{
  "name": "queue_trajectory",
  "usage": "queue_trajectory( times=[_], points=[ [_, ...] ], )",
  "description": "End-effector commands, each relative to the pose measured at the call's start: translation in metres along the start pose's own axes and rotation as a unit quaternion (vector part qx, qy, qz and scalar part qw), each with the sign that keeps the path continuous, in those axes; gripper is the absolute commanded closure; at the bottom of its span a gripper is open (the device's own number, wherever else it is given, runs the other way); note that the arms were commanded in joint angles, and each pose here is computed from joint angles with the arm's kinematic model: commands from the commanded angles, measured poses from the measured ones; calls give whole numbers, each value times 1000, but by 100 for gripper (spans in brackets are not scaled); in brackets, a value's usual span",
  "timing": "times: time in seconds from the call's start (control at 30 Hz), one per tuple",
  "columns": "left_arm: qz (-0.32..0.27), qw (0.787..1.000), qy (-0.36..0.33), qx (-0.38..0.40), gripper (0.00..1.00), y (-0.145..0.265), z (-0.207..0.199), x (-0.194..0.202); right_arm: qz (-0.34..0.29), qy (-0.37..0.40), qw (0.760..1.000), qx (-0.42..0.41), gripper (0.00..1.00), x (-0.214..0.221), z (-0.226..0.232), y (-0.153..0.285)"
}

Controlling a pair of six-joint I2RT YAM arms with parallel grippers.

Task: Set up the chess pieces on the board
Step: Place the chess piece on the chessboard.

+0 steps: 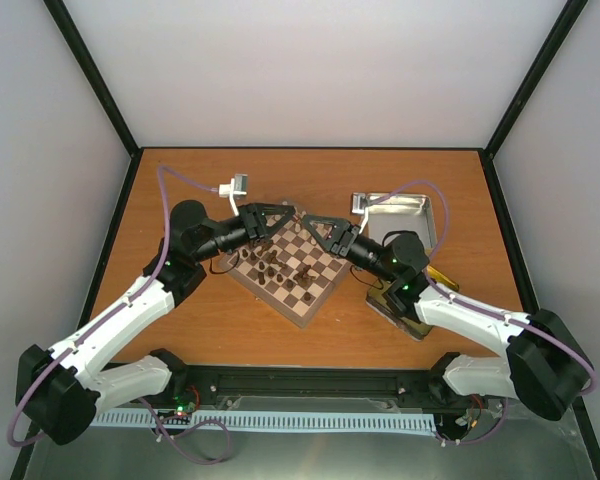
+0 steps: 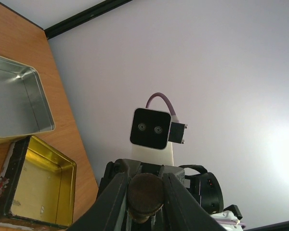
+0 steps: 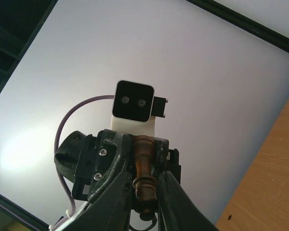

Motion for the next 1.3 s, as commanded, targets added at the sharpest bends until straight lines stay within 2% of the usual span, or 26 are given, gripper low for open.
queue_trajectory(
  times=[0.0,0.2,0.4,0.47,0.5,0.53,0.57,0.6,0.63,0.7,0.77,0.83,0.97,1.1,1.27],
  points=[
    [-15,1000,-15,3,90,1,-6,-6,-2,-2,1000,-29,83,-5,14,-6],
    [-18,1000,-19,2,90,0,-6,-8,12,-3,999,-30,71,-2,13,-10],
    [-19,1000,-20,-2,89,-1,-3,-9,8,0,1000,-28,87,-5,15,-10],
    [-21,1000,-20,-9,86,-1,0,-9,9,1,1000,-22,92,-6,15,-11],
    [-22,999,-21,-12,82,-1,2,-9,12,1,1000,-14,94,-5,13,-11],
    [-23,999,-23,-17,74,-1,5,-9,16,0,1000,-2,96,-5,10,-12],
    [-24,999,-28,-23,60,0,8,-8,22,-1,1000,19,97,-3,4,-12],
    [-25,998,-36,-33,52,1,12,-8,32,-2,999,42,97,0,-3,-11],
    [-28,997,-45,-54,46,2,20,-8,50,-1,995,86,97,7,-17,-8],
    [-42,990,-70,-112,39,7,39,-12,84,-2,984,155,97,17,-36,1],
    [-77,972,-104,-195,34,19,64,-22,127,18,964,232,97,28,-55,15],
    [-109,943,-143,-282,30,38,86,-31,169,42,944,282,97,32,-62,25],
    [-171,878,-220,-389,26,74,91,-52,273,69,891,355,97,43,-74,40],
    [-240,827,-283,-423,22,105,64,-69,346,76,853,384,97,56,-79,41],
    [-301,795,-323,-416,19,128,38,-76,421,93,808,402,97,84,-84,26]
  ],
)
Point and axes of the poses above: each gripper's point midway between its finger pads, its own y axis back along the fingers, its own z axis along the line the jaws close on, x = y × z, the point moved 3 cm from there along y, back along the fingers, and after that the axes turned 11 degrees about y, right-handed, at the moved point
